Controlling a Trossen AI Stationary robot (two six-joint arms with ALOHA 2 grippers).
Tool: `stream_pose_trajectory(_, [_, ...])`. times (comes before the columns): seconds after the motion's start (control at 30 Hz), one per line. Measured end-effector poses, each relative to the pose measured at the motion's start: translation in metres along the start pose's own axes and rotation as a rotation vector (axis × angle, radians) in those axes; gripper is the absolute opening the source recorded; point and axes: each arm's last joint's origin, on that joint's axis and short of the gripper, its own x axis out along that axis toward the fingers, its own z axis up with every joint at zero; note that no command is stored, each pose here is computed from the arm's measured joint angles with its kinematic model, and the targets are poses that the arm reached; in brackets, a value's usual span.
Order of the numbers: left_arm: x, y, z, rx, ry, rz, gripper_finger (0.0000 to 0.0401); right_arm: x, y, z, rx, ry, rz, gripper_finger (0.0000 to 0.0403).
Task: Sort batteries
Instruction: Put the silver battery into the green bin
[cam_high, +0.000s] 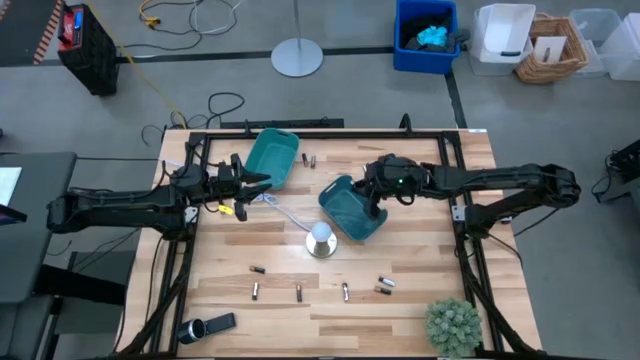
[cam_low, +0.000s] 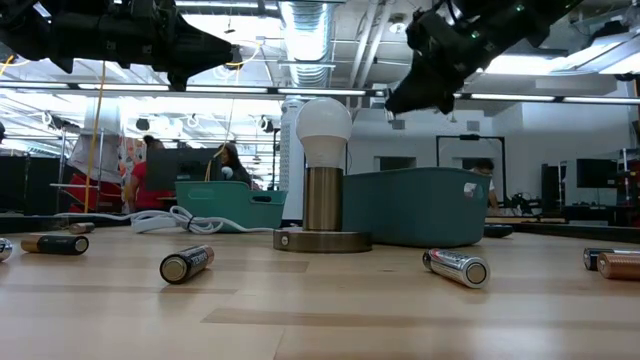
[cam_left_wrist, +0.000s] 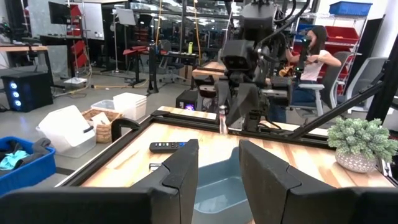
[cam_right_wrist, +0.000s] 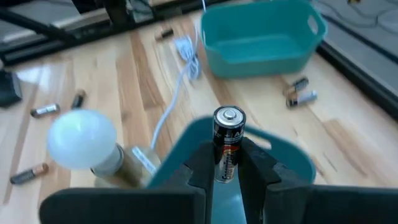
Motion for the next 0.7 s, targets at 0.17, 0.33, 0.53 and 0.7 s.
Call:
stream_pose_trajectory(0.17, [0.000, 0.000, 0.000, 0.000, 0.000, 0.000, 0.0112, 0.000, 0.001, 0.007, -0.012, -0.072, 0.013, 0.0067])
stream_pose_trajectory(0.33, [0.000, 0.000, 0.000, 0.000, 0.000, 0.000, 0.0112, -0.001, 0.001, 0.012, -0.010, -0.120, 0.018, 0.0067])
stream_pose_trajectory(0.53, [0.000, 0.000, 0.000, 0.002, 0.000, 0.001, 0.0112, 0.000, -0.004, 0.022, 0.004, -0.166, 0.004, 0.0067])
stream_pose_trajectory(0.7, [0.000, 0.000, 0.001, 0.001, -0.006, 0.000, 0.0112, 0.019, -0.005, 0.039, -0.029, -0.167, -0.015, 0.0067])
